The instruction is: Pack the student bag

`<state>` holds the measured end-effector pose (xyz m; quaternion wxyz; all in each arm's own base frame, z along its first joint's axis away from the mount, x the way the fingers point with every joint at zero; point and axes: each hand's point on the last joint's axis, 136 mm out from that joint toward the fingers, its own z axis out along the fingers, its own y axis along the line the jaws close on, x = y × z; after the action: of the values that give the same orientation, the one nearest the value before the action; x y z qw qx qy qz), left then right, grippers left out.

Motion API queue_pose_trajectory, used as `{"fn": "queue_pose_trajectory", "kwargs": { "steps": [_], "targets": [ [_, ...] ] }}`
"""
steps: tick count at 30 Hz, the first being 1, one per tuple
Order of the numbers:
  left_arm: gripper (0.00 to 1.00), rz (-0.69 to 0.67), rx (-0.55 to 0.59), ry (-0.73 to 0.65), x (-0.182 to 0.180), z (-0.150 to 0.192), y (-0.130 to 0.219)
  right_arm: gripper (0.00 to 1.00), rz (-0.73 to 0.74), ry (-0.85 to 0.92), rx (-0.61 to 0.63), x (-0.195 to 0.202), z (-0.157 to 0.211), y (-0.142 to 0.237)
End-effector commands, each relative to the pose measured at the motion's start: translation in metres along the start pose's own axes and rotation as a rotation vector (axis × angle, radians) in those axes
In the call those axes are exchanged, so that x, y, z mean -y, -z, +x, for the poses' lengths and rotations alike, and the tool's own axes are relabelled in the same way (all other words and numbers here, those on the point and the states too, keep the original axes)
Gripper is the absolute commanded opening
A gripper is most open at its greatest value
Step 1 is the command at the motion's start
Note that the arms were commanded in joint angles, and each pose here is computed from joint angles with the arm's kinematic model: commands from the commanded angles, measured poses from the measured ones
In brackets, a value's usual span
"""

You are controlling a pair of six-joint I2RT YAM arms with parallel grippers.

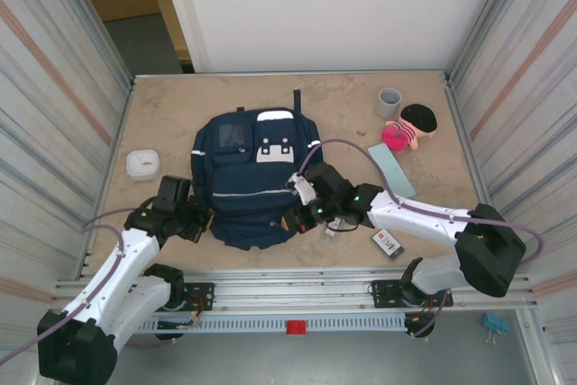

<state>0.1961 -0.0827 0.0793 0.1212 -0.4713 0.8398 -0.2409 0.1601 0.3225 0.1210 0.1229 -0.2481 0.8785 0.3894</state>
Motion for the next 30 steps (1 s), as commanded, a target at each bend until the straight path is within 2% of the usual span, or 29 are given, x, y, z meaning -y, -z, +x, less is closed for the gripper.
{"fn": "queue_pose_trajectory", "kwargs": {
  "steps": [1, 8, 17, 24, 30],
  "targets": [
    [0.00, -0.027, 0.061, -0.036, -0.003, -0.013, 0.005, 0.00, 0.019, -0.040, -0.115, 0.014, 0.031, 0.011],
    [0.00, 0.007, 0.037, -0.045, 0.005, -0.009, 0.007, 0.00, -0.032, -0.004, -0.134, 0.000, 0.026, -0.007],
    [0.00, 0.017, 0.021, -0.062, 0.009, -0.006, 0.008, 0.00, 0.039, 0.019, -0.178, 0.005, 0.045, -0.033],
    [0.00, 0.034, 0.026, -0.083, 0.014, -0.007, 0.011, 0.21, 0.046, 0.041, -0.142, 0.006, 0.038, -0.039],
    [0.00, 0.027, 0.018, -0.086, 0.012, -0.006, 0.008, 0.31, 0.047, 0.068, -0.117, 0.002, 0.030, -0.042]
  ]
}}
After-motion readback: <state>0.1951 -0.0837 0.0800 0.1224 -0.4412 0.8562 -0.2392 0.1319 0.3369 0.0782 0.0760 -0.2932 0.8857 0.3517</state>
